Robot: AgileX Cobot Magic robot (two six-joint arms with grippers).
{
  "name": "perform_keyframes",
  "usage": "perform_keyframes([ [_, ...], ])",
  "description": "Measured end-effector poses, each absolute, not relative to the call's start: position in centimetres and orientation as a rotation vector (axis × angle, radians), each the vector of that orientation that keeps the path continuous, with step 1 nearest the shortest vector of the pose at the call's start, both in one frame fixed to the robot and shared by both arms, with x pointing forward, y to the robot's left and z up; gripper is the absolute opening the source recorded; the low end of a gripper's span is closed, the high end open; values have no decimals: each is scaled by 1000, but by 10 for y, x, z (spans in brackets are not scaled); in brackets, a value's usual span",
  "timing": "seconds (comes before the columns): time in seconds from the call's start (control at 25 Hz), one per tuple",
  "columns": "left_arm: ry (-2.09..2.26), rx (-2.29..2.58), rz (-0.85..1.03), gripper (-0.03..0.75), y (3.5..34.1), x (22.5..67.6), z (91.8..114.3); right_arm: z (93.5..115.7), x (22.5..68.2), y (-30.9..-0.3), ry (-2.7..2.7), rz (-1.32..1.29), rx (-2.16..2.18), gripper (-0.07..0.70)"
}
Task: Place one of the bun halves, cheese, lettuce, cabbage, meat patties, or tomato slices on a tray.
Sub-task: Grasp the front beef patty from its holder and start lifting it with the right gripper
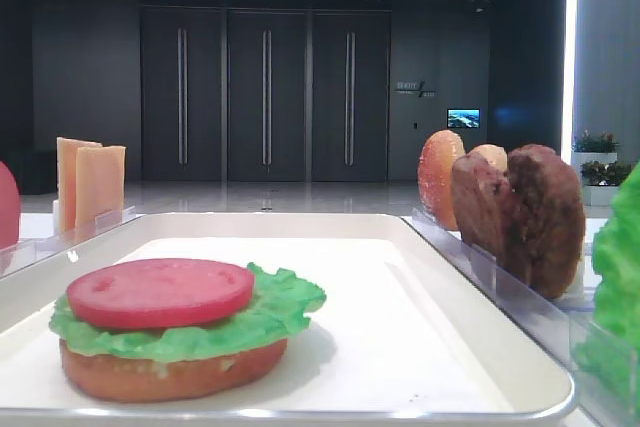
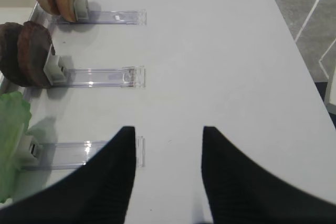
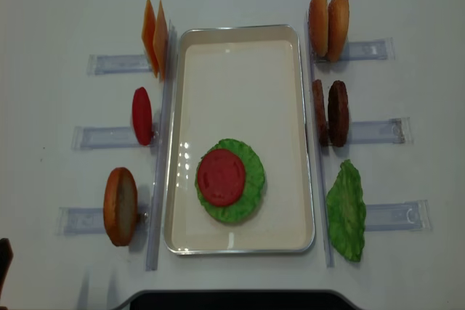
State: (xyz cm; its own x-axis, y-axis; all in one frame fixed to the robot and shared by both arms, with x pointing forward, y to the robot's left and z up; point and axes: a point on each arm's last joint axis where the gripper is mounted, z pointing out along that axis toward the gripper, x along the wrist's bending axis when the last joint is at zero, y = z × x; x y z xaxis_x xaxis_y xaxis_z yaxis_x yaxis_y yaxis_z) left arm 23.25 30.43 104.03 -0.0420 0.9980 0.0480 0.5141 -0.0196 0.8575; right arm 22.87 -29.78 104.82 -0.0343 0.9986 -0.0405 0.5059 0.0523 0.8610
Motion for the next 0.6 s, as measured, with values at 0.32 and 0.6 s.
perform_keyframes([
  [0.32, 1623, 1599, 971, 391, 304, 232, 1040, 1048, 229, -298, 1629, 889, 1538, 291],
  [0.6, 1623, 1599, 971, 391, 304, 232, 1040, 1049, 229, -298, 1628, 890, 1537, 290],
])
